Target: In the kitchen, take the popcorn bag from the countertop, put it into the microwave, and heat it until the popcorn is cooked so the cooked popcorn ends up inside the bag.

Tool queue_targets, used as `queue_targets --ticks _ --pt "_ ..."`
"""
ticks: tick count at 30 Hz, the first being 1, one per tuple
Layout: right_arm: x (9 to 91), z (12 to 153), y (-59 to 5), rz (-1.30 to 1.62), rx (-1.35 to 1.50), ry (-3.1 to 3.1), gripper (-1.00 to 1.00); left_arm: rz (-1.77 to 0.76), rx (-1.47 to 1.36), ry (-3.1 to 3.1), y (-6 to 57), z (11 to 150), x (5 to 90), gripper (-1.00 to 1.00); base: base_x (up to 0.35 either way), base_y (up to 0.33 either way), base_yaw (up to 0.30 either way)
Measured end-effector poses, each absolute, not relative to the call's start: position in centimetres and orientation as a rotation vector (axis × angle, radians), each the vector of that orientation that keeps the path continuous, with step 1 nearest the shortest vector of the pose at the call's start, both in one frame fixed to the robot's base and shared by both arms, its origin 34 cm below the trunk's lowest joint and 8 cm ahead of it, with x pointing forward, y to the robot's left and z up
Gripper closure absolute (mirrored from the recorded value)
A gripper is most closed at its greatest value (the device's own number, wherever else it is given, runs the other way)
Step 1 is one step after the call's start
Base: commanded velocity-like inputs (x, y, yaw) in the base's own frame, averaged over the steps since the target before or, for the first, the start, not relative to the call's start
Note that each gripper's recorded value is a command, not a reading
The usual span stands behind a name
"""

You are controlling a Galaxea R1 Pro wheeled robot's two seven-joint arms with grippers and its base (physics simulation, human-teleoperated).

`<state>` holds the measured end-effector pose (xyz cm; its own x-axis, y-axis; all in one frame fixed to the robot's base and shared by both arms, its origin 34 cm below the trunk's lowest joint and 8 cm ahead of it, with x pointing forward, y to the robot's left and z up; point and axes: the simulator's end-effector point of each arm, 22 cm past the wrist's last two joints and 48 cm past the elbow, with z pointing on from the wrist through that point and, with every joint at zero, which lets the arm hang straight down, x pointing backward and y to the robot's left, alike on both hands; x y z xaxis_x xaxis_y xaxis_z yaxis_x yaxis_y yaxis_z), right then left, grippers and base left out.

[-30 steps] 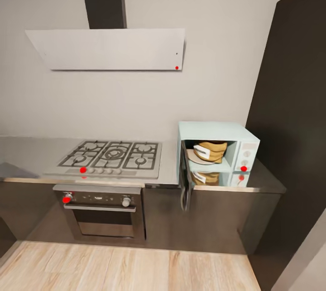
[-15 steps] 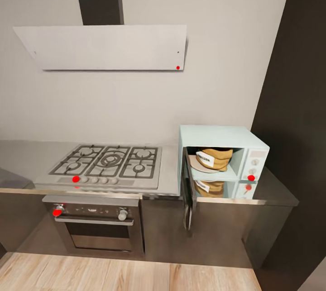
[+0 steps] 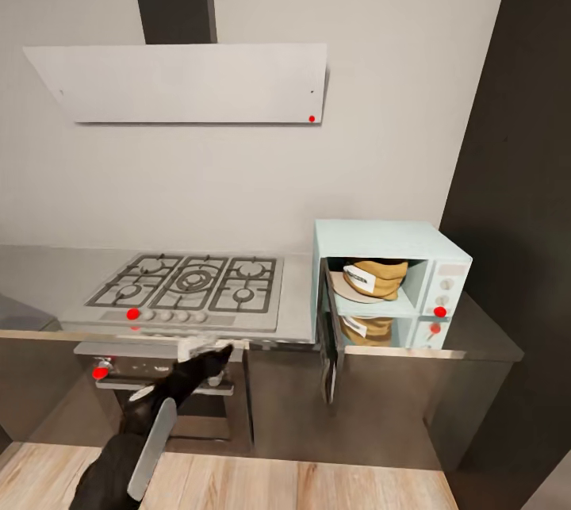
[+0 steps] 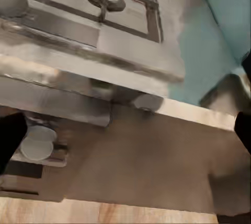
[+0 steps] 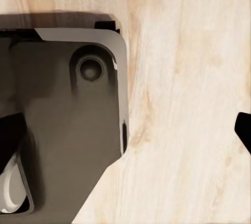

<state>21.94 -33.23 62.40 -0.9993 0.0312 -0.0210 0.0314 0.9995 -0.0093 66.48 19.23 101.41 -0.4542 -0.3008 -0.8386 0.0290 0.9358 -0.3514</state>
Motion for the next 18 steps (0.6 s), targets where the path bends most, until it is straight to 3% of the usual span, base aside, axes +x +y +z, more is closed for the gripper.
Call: queue_targets --ticks 7,18 --pt "22.5 62.4 -33.5 -0.030 0.044 3.092 -1.00 -0.593 0.055 1.957 8.7 107.2 68.1 -1.00 0.000 0.000 0.000" --pt "22.7 62.5 -33.7 -0.038 0.044 3.084 -1.00 -0.600 0.072 1.929 7.6 106.5 68.3 -1.00 0.000 0.000 0.000"
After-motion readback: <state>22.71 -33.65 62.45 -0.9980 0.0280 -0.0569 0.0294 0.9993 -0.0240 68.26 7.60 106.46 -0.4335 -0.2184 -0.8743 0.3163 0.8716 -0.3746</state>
